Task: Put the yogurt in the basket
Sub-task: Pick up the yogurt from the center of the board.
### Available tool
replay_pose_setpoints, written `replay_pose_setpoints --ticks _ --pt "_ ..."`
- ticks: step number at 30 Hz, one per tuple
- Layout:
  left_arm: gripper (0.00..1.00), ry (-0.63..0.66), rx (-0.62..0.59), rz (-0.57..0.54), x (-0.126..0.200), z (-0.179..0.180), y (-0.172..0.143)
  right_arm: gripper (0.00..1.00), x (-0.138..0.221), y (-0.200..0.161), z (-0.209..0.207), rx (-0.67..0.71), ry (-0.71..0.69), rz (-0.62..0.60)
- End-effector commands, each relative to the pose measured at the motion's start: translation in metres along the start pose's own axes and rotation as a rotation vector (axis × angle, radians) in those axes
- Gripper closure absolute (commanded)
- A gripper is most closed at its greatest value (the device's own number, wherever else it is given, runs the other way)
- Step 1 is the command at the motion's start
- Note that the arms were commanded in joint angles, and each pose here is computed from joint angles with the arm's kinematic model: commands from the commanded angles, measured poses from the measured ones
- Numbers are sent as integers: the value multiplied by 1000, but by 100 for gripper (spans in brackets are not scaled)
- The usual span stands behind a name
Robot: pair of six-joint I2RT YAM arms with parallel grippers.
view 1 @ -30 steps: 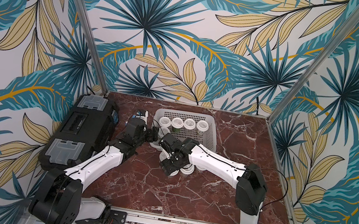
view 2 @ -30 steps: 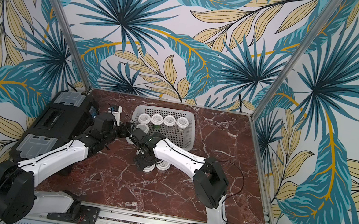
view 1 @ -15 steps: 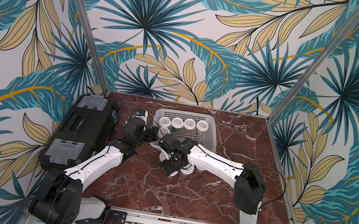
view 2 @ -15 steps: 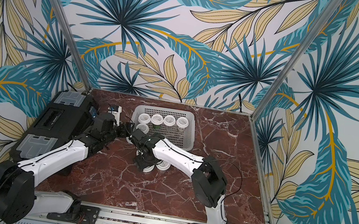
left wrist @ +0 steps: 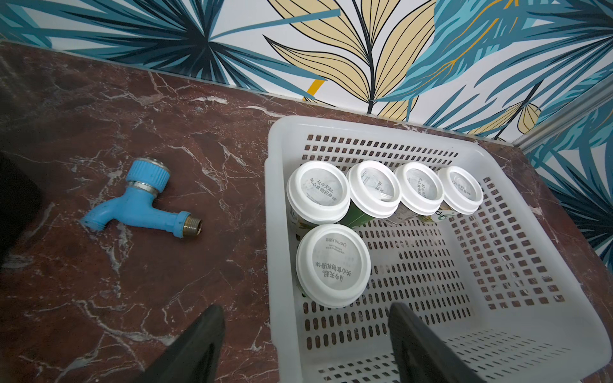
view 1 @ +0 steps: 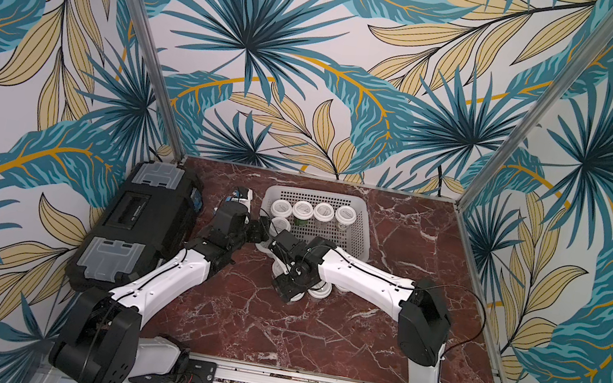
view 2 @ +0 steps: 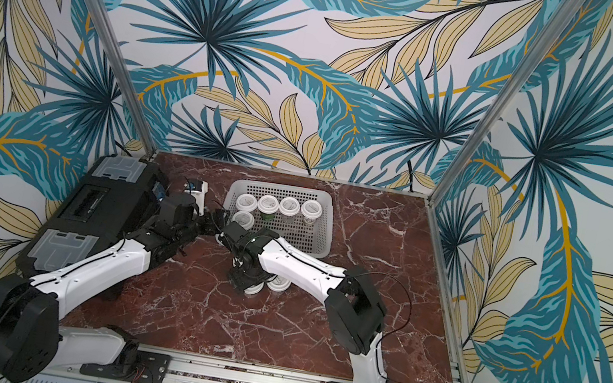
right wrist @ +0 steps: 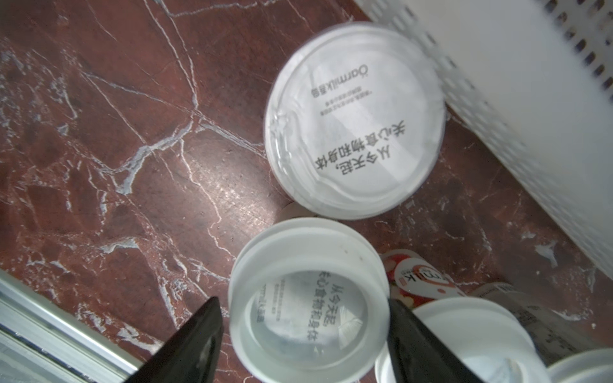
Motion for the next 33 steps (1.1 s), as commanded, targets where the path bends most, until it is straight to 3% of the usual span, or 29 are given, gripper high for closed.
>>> replay_pose_setpoints --ticks 1,20,33 --pt "18 6 2 -28 4 3 6 22 -7 -7 0 17 -19 43" --pt "18 -8 105 -57 10 30 7 32 21 -4 6 30 9 11" --pt "18 -16 134 -61 10 37 6 33 49 1 6 52 24 -14"
Point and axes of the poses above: each gripper's point midway between its finger pads, its own x axis back along the fingers, its own z axis along the line the jaws close on, y = z × x, the point moved 2 cm from there along x, back along the fingers, and after that the axes turned 1 degree about x, right-handed, at the moved point
